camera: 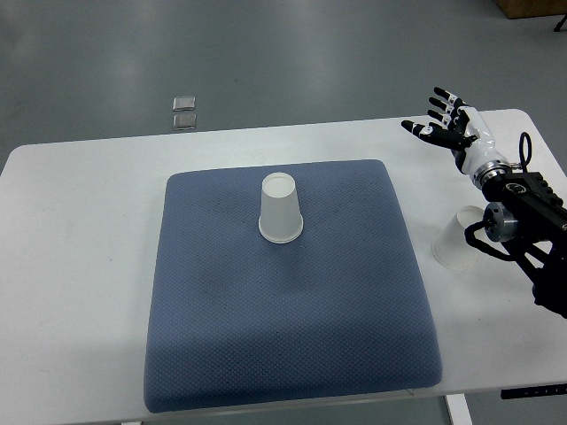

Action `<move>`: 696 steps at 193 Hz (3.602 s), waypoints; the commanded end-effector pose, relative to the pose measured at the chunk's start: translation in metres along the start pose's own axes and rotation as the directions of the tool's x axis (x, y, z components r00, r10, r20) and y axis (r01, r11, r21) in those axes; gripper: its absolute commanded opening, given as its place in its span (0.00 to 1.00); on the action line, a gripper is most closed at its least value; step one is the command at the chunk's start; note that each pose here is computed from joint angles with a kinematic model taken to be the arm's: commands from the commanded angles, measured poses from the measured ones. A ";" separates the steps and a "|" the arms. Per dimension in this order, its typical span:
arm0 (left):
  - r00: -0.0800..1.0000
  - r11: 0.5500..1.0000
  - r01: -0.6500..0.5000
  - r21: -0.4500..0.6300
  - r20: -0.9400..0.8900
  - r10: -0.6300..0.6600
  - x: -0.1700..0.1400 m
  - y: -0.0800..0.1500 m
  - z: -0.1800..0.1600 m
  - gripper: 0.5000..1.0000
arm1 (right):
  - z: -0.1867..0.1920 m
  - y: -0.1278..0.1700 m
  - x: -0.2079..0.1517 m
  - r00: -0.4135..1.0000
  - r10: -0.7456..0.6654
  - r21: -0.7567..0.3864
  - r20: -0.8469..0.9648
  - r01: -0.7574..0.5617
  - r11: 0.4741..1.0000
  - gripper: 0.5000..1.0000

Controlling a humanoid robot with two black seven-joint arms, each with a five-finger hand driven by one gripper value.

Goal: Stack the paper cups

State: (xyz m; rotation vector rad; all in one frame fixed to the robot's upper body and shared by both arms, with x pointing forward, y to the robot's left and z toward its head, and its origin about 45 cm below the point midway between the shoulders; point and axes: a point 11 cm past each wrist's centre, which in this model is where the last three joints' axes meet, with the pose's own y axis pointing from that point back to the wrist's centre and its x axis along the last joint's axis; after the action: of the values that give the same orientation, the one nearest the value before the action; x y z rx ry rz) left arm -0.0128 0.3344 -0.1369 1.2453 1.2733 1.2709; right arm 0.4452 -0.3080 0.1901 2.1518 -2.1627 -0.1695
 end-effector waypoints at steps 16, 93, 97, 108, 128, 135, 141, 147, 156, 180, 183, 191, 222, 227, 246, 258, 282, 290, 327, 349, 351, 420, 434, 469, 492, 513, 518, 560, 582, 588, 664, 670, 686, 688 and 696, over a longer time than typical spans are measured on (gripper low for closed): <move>1.000 1.000 0.000 0.000 0.001 0.000 0.000 0.000 0.000 1.00 | -0.007 0.001 0.015 1.000 0.017 0.014 -0.020 -0.016 1.000 0.84; 1.000 1.000 0.000 0.000 -0.001 0.000 0.000 0.000 0.000 1.00 | -0.041 0.028 0.068 0.889 -0.252 -0.024 -0.382 0.264 0.964 0.83; 1.000 1.000 0.000 0.000 0.001 0.000 0.000 0.000 0.000 1.00 | -0.042 0.030 0.070 0.870 -0.265 -0.031 -0.415 0.278 0.960 0.83; 1.000 1.000 0.000 0.000 -0.001 0.000 0.000 0.000 0.000 1.00 | -0.046 0.036 0.072 0.815 -0.308 -0.054 -0.491 0.324 0.944 0.83; 1.000 1.000 0.000 0.000 -0.001 0.000 0.000 0.000 0.000 1.00 | -0.054 0.045 0.073 0.712 -0.372 -0.102 -0.596 0.392 0.914 0.83; 1.000 1.000 0.000 0.000 -0.001 0.000 0.000 0.000 0.000 1.00 | -0.055 0.047 0.072 0.677 -0.395 -0.124 -0.621 0.412 0.903 0.83; 1.000 1.000 0.000 0.000 -0.001 0.000 0.000 0.000 0.000 1.00 | -0.056 0.050 0.071 0.641 -0.418 -0.148 -0.644 0.432 0.889 0.83; 1.000 1.000 0.000 0.000 0.001 0.000 0.000 0.000 0.000 1.00 | -0.055 0.053 0.069 0.600 -0.445 -0.177 -0.665 0.452 0.874 0.83; 1.000 1.000 0.000 0.000 -0.001 0.000 0.000 0.000 0.000 1.00 | -0.053 0.056 0.066 0.546 -0.469 -0.211 -0.694 0.469 0.858 0.83; 1.000 1.000 0.000 0.000 0.001 0.000 0.000 0.000 0.000 1.00 | -0.047 0.060 0.061 0.428 -0.498 -0.275 -0.754 0.483 0.831 0.83; 1.000 1.000 0.000 0.000 -0.001 0.000 0.000 0.000 0.000 1.00 | -0.047 0.061 0.061 0.416 -0.502 -0.282 -0.758 0.484 0.828 0.83; 1.000 1.000 0.000 0.000 -0.001 0.000 0.000 0.000 0.000 1.00 | -0.047 0.063 0.062 0.394 -0.513 -0.298 -0.762 0.490 0.819 0.83; 1.000 1.000 0.000 0.000 0.001 0.000 0.000 0.000 0.000 1.00 | -0.046 0.068 0.061 0.319 -0.549 -0.354 -0.773 0.501 0.790 0.83; 1.000 1.000 0.000 0.000 0.001 0.000 0.000 0.000 0.000 1.00 | -0.046 0.068 0.061 0.319 -0.549 -0.354 -0.773 0.501 0.790 0.83; 1.000 1.000 0.000 0.000 0.001 0.000 0.000 0.000 0.000 1.00 | -0.032 0.073 0.062 0.237 -0.573 -0.412 -0.784 0.491 0.768 0.83; 1.000 1.000 0.000 0.000 0.001 0.000 0.000 0.000 0.000 1.00 | -0.027 0.075 0.063 0.216 -0.581 -0.429 -0.784 0.488 0.760 0.83; 1.000 1.000 0.000 0.000 0.001 0.000 0.000 0.000 0.000 1.00 | -0.020 0.078 0.065 0.193 -0.593 -0.453 -0.782 0.478 0.753 0.82; 1.000 1.000 0.000 0.000 -0.001 0.000 0.000 0.000 0.000 1.00 | -0.019 0.079 0.066 0.183 -0.592 -0.457 -0.785 0.475 0.752 0.82; 1.000 1.000 0.000 0.000 -0.001 0.000 0.000 0.000 0.000 1.00 | -0.013 0.080 0.069 0.141 -0.573 -0.462 -0.808 0.452 0.763 0.81; 1.000 1.000 0.000 0.000 -0.001 0.000 0.000 0.000 0.000 1.00 | -0.009 0.080 0.072 0.125 -0.560 -0.460 -0.819 0.438 0.772 0.80; 1.000 1.000 0.000 0.000 -0.001 0.000 0.000 0.000 0.000 1.00 | -0.008 0.080 0.073 0.124 -0.560 -0.462 -0.819 0.436 0.772 0.79; 1.000 1.000 0.000 0.000 -0.001 0.000 0.000 0.000 0.000 1.00 | 0.002 0.079 0.079 0.103 -0.555 -0.474 -0.825 0.407 0.781 0.74; 1.000 1.000 0.000 0.000 0.001 0.000 0.000 0.000 0.000 1.00 | 0.005 0.079 0.081 0.100 -0.550 -0.473 -0.829 0.400 0.785 0.74; 1.000 1.000 0.000 0.000 -0.001 0.000 0.000 0.000 0.000 1.00 | 0.007 0.079 0.081 0.098 -0.546 -0.470 -0.832 0.397 0.788 0.73; 1.000 1.000 0.000 0.000 -0.001 0.000 0.000 0.000 0.000 1.00 | 0.007 0.079 0.079 0.099 -0.545 -0.468 -0.832 0.402 0.787 0.71; 1.000 1.000 0.000 0.000 -0.001 0.000 0.000 0.000 0.000 1.00 | 0.006 0.078 0.078 0.098 -0.544 -0.466 -0.833 0.405 0.786 0.71; 1.000 1.000 0.000 0.000 0.001 0.000 0.000 0.000 0.000 1.00 | 0.006 0.078 0.078 0.098 -0.544 -0.466 -0.833 0.405 0.786 0.71; 1.000 1.000 0.000 0.000 0.001 0.000 0.000 0.000 0.000 1.00 | 0.010 0.078 0.074 0.092 -0.554 -0.473 -0.828 0.416 0.777 0.67; 1.000 1.000 0.000 0.000 -0.001 0.000 0.000 0.000 0.000 1.00 | 0.013 0.079 0.071 0.089 -0.560 -0.479 -0.823 0.421 0.770 0.66; 1.000 1.000 0.000 0.000 -0.001 0.000 0.000 0.000 0.000 1.00 | 0.014 0.079 0.070 0.088 -0.562 -0.479 -0.823 0.425 0.768 0.65; 1.000 1.000 0.000 0.000 -0.001 0.000 0.000 0.000 0.000 1.00 | 0.017 0.080 0.068 0.081 -0.570 -0.488 -0.817 0.430 0.760 0.47; 1.000 1.000 0.000 0.000 0.001 0.000 0.000 0.000 0.000 1.00 | 0.017 0.081 0.067 0.081 -0.570 -0.487 -0.817 0.431 0.759 0.42; 1.000 1.000 0.000 0.000 0.001 0.000 0.000 0.000 0.000 1.00 | 0.016 0.080 0.068 0.080 -0.569 -0.486 -0.819 0.430 0.761 0.30; 1.000 1.000 0.000 0.000 0.001 0.000 0.000 0.000 0.000 1.00 | 0.016 0.080 0.068 0.081 -0.568 -0.485 -0.819 0.430 0.761 0.29; 1.000 1.000 0.000 0.000 0.001 0.000 0.000 0.000 0.000 1.00 | 0.016 0.080 0.068 0.081 -0.566 -0.483 -0.820 0.431 0.762 0.26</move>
State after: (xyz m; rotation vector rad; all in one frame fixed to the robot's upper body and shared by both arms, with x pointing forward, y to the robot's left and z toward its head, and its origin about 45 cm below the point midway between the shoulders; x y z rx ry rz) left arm -0.0128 0.3343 -0.1369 1.2454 1.2733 1.2707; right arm 0.3629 -0.3747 0.1834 1.9297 -0.6118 0.7728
